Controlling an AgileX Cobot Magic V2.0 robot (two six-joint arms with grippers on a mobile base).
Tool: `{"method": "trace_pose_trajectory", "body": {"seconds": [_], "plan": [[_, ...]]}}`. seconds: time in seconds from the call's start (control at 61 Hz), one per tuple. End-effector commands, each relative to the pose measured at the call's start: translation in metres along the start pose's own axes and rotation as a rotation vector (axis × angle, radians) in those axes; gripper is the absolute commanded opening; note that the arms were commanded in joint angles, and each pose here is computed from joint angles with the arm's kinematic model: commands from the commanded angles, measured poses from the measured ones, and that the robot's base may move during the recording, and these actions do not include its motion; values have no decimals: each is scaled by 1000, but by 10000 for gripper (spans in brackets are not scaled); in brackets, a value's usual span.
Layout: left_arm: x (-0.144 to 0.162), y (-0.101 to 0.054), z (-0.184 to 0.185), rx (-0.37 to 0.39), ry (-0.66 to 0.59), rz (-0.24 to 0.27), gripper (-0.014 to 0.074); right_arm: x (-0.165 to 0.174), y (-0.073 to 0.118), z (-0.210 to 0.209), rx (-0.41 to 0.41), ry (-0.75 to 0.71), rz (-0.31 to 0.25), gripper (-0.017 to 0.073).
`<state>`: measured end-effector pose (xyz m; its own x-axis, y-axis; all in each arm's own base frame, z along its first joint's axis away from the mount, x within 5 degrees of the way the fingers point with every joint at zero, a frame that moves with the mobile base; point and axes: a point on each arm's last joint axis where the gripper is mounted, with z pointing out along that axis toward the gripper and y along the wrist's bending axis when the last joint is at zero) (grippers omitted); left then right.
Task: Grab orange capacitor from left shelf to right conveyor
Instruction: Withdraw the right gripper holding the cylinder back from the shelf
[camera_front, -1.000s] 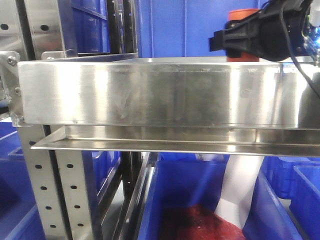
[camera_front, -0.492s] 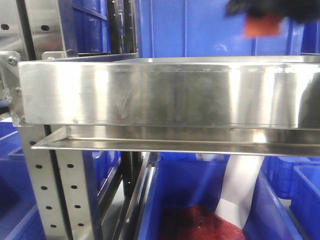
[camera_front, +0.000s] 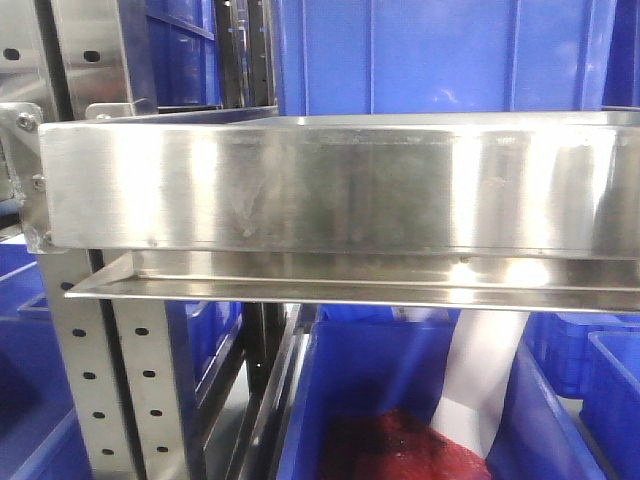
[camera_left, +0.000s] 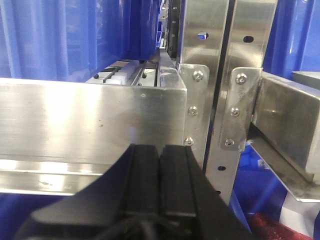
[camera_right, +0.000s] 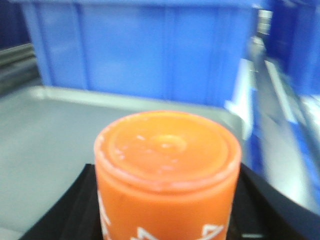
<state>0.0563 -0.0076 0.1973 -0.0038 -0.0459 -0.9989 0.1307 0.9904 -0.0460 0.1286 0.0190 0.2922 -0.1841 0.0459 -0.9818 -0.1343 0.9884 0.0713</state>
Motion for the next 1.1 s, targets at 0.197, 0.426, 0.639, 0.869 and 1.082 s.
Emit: {"method": "trace_pose_trajectory", "body": {"seconds": [0.197,0.426,0.639,0.869,1.082], "plan": [[-10,0,-2,-1,-106,-3,-127,6,-1,-61,10,-72,-3,87],[-10,0,-2,-1,-106,-3,-127,12,0,-98,-1,-168,-7,87],[-10,0,-2,-1,-106,-3,-127,9,0,-109,-6,-270,-8,87],[-10,0,-2,-1,-106,-3,-127,6,0,-110,-7,-304,-8,87],[-10,0,-2,-1,-106,-3,-127,6,0,-110,-7,-304,-8,87]]}}
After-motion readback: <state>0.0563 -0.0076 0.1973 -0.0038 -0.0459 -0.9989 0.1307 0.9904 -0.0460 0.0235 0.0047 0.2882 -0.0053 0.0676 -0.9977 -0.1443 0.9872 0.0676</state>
